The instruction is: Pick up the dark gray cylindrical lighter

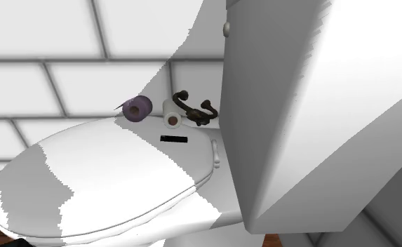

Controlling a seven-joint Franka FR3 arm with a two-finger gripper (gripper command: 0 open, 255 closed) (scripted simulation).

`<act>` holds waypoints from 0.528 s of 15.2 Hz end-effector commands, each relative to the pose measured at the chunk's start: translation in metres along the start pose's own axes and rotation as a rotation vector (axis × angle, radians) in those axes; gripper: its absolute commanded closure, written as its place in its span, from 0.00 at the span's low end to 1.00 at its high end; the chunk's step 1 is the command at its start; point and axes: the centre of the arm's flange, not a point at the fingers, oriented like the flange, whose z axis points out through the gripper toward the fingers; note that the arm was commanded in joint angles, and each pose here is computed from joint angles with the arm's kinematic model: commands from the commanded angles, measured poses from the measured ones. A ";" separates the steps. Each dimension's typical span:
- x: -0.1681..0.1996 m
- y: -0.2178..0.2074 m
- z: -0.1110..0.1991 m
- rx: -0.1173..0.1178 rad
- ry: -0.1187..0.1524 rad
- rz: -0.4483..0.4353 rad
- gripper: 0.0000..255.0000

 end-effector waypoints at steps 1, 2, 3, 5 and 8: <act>0.000 0.000 0.000 0.000 0.000 0.000 0.00; 0.006 -0.012 0.000 0.002 -0.003 0.002 0.00; 0.011 -0.024 0.000 0.004 -0.007 0.005 0.00; 0.022 -0.048 0.000 0.007 -0.013 0.010 0.00; 0.039 -0.083 0.000 0.013 -0.023 0.017 0.00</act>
